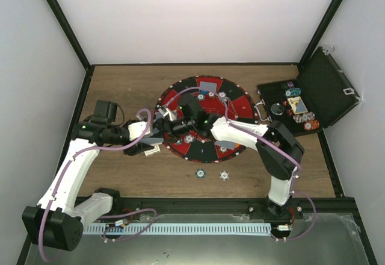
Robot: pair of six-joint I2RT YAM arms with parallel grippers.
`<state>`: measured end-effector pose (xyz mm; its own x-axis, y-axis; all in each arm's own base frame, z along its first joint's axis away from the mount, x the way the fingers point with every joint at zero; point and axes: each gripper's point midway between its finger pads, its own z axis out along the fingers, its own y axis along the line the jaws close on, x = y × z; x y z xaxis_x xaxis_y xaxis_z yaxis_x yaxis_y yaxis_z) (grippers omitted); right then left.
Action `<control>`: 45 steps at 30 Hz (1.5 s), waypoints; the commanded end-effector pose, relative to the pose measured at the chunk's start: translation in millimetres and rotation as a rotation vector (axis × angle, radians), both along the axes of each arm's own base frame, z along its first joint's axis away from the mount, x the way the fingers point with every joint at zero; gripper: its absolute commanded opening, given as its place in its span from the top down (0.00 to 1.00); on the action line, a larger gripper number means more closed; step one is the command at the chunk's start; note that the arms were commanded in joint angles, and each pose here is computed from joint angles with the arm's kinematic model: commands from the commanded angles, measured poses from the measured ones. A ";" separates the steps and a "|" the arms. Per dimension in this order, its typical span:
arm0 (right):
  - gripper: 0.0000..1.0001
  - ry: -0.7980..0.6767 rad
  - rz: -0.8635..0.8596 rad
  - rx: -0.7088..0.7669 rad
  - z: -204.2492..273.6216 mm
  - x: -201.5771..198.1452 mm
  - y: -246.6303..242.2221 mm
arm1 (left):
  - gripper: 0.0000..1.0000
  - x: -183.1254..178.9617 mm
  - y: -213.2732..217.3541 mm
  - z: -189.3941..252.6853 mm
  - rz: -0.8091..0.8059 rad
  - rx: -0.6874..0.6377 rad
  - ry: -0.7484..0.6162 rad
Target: Distribute texas hold em gaming equipment
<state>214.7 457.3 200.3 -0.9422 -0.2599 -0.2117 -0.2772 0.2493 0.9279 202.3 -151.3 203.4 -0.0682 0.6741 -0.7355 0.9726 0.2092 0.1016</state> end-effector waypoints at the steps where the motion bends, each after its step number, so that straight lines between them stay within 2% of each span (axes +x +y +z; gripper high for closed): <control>1: 0.25 -0.020 0.019 0.046 17.4 4.2 12.6 | 0.92 -1.4 -4.4 12.8 -0.026 -0.041 -0.051; 13: 0.34 0.021 -0.072 -0.051 -22.7 21.6 -37.3 | 0.92 -3.0 -5.2 18.2 -0.033 -0.046 -0.057; 18: 0.40 0.013 -0.090 -0.046 -19.7 20.9 -55.2 | 0.92 -2.3 -5.1 18.1 -0.031 -0.046 -0.056; 26: 0.62 -0.031 -0.098 0.017 14.0 17.1 -61.8 | 0.92 -0.2 -5.7 15.6 -0.027 -0.048 -0.044; 28: 0.50 -0.037 -0.090 0.041 19.5 13.4 -61.8 | 0.92 -0.2 -5.9 15.5 -0.027 -0.049 -0.043; 30: 0.31 -0.034 -0.079 0.044 18.6 8.2 -59.0 | 0.92 -0.3 -6.2 16.0 -0.029 -0.052 -0.044; 31: 0.27 -0.033 -0.065 0.043 17.7 5.8 -56.0 | 0.92 -0.3 -6.4 15.9 -0.029 -0.052 -0.042; 38: 0.24 -0.032 0.014 0.063 21.9 -6.3 -25.3 | 0.92 -0.1 -6.0 13.3 -0.027 -0.048 -0.033; 45: 0.25 -0.025 0.059 0.070 21.8 -14.0 -1.6 | 0.92 0.3 -5.6 12.3 -0.028 -0.044 -0.034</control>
<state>203.7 440.1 207.5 -0.9329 -0.2750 -0.2323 -0.2943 0.2110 0.9321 200.8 -152.2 205.5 -0.0633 0.6680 -0.7415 0.9730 0.2064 0.1029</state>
